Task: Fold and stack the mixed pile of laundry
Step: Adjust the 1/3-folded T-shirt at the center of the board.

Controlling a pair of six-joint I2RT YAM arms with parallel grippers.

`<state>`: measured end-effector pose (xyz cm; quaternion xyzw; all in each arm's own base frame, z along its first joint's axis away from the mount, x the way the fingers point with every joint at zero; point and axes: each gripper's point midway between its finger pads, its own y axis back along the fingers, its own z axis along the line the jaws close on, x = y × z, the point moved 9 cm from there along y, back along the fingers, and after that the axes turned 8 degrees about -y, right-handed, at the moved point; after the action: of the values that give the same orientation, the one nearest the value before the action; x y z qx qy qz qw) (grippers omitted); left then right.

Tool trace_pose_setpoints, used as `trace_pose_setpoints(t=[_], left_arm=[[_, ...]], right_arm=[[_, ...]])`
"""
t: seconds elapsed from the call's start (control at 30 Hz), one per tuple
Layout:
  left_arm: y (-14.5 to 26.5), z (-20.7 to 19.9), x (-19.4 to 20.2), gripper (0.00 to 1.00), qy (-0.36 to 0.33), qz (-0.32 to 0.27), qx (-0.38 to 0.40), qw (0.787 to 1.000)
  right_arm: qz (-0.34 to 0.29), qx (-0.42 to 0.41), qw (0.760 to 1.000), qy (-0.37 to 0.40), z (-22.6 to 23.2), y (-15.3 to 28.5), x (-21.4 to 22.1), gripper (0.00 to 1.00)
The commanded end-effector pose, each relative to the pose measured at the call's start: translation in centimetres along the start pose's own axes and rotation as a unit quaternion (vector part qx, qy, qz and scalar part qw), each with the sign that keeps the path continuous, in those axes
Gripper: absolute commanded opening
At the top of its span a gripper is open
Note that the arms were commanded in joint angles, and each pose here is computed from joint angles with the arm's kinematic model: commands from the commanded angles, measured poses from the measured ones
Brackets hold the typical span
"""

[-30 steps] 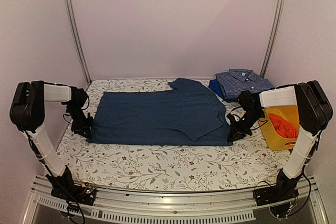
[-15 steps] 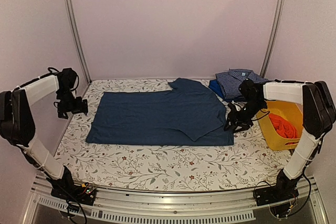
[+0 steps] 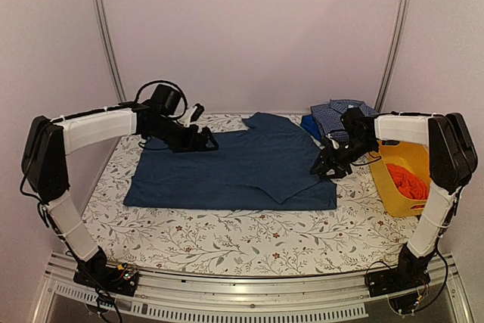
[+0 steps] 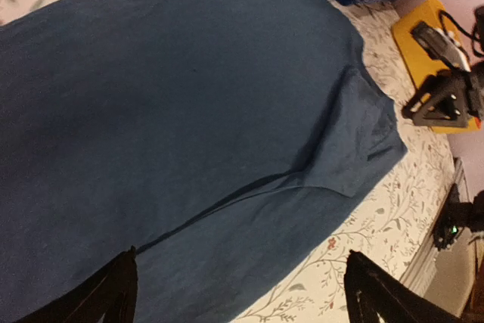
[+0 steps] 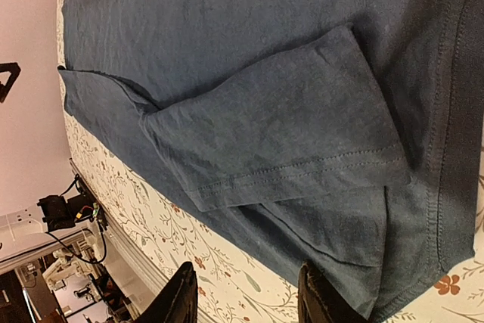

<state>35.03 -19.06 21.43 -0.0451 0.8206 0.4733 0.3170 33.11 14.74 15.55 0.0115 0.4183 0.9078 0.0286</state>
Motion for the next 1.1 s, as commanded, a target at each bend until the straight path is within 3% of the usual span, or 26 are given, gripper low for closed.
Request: trace_pose_setpoints(t=[0.0, 0.17, 0.27, 0.5, 0.8, 1.07], left_arm=[[-4.6, -9.0, -1.2, 0.93, -0.135, -0.029, 0.128, 0.982], [-10.4, -16.1, 0.7, 0.87, -0.277, -0.01, 0.113, 0.954], [-13.1, -19.0, 1.2, 0.86, -0.329, 0.004, 0.096, 0.939], [-17.3, -21.4, 2.1, 0.85, -0.358, 0.015, 0.068, 0.931], [-21.3, -19.6, 3.0, 0.82, -0.384, 0.031, -0.079, 0.92], [-22.2, -20.5, 4.1, 0.85, -0.392, 0.046, -0.017, 0.919]], right_arm=[[0.009, -0.026, 0.999, -0.024, -0.7, -1.8, -0.9, 0.44], [0.018, -0.029, 0.999, -0.039, -1.3, -2.4, -0.4, 0.43], [0.021, -0.033, 0.998, -0.045, -1.5, -2.2, 0.5, 0.41], [0.018, -0.042, 0.997, -0.065, -2.6, -2.1, 3.3, 0.31], [0.027, -0.022, 0.995, -0.088, -4.6, -4.0, 5.3, 0.28], [0.042, 0.02, 0.994, -0.103, -7.2, -5.7, 6.4, 0.27]])
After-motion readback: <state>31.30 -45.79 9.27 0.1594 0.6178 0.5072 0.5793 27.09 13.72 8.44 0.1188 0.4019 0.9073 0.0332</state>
